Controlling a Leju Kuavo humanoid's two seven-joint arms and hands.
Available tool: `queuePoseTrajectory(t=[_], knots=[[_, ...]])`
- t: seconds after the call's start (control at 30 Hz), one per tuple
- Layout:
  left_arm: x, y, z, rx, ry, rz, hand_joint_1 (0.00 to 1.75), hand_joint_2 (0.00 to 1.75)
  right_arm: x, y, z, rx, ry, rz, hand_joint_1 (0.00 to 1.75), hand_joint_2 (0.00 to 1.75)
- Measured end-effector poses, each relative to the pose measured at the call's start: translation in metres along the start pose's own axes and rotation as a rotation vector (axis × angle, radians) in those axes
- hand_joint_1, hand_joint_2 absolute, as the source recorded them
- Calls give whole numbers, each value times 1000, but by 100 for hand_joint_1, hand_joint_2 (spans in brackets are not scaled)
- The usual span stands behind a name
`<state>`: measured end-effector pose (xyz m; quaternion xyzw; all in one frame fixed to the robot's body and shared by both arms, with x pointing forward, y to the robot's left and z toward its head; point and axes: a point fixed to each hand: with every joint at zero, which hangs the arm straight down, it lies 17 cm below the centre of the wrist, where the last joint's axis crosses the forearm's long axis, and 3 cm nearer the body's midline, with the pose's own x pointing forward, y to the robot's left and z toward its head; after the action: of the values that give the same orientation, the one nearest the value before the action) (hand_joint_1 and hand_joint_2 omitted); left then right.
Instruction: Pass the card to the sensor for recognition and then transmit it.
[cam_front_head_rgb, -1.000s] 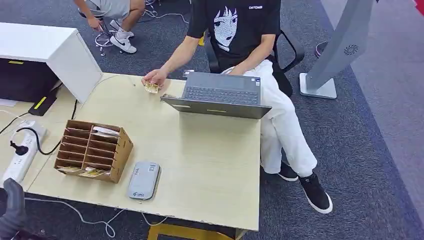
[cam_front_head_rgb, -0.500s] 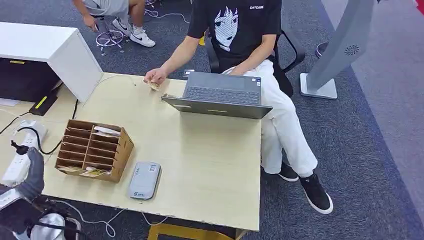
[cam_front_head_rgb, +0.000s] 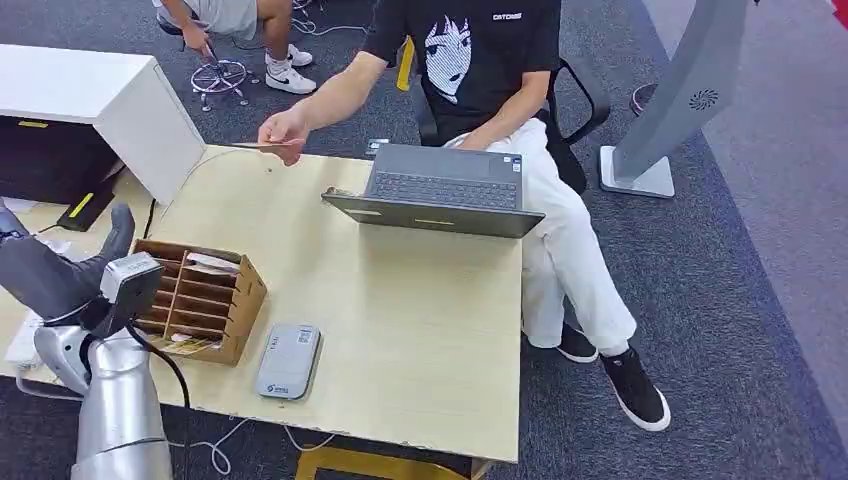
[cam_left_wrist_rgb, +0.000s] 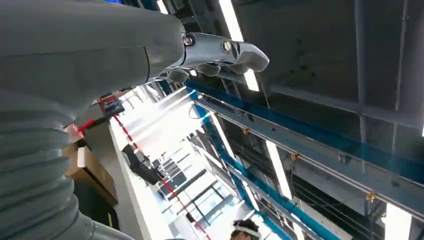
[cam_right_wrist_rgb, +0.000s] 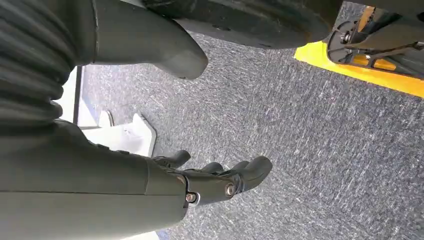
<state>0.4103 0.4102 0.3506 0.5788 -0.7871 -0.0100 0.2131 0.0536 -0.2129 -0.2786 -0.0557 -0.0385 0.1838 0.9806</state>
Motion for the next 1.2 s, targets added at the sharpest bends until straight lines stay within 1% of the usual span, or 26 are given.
queuePoseTrajectory(t=[0.1, 0.17, 0.27, 0.37, 0.53, 0.83, 1.03, 1.2], knots=[[5, -4, -3, -22, -39, -43, 0, 175, 0, 0, 0, 0, 0, 0, 0, 175], [7, -5, -12, -20, -64, -83, 0, 175, 0, -1, 0, -1, 0, 0, 0, 175], [1, -7, -26, -3, -58, -104, 0, 175, 1, -1, 0, 0, -2, -1, 0, 175], [-3, -11, -30, 4, -39, -102, 0, 175, 2, -1, 0, 0, -6, -10, 0, 175], [-1, -14, -28, 2, -27, -93, 0, 175, 4, -2, 0, -1, -11, -16, 0, 175], [10, -28, -23, -45, -61, -126, 0, 175, 6, -3, 0, -4, -17, -9, 0, 175], [-6, -51, -14, -102, -7, -133, 0, 175, 6, -5, -1, -8, -24, 1, 0, 175], [-20, -75, -2, -193, 2, -184, 0, 175, 7, -5, -1, -9, -26, -3, 0, 175]])
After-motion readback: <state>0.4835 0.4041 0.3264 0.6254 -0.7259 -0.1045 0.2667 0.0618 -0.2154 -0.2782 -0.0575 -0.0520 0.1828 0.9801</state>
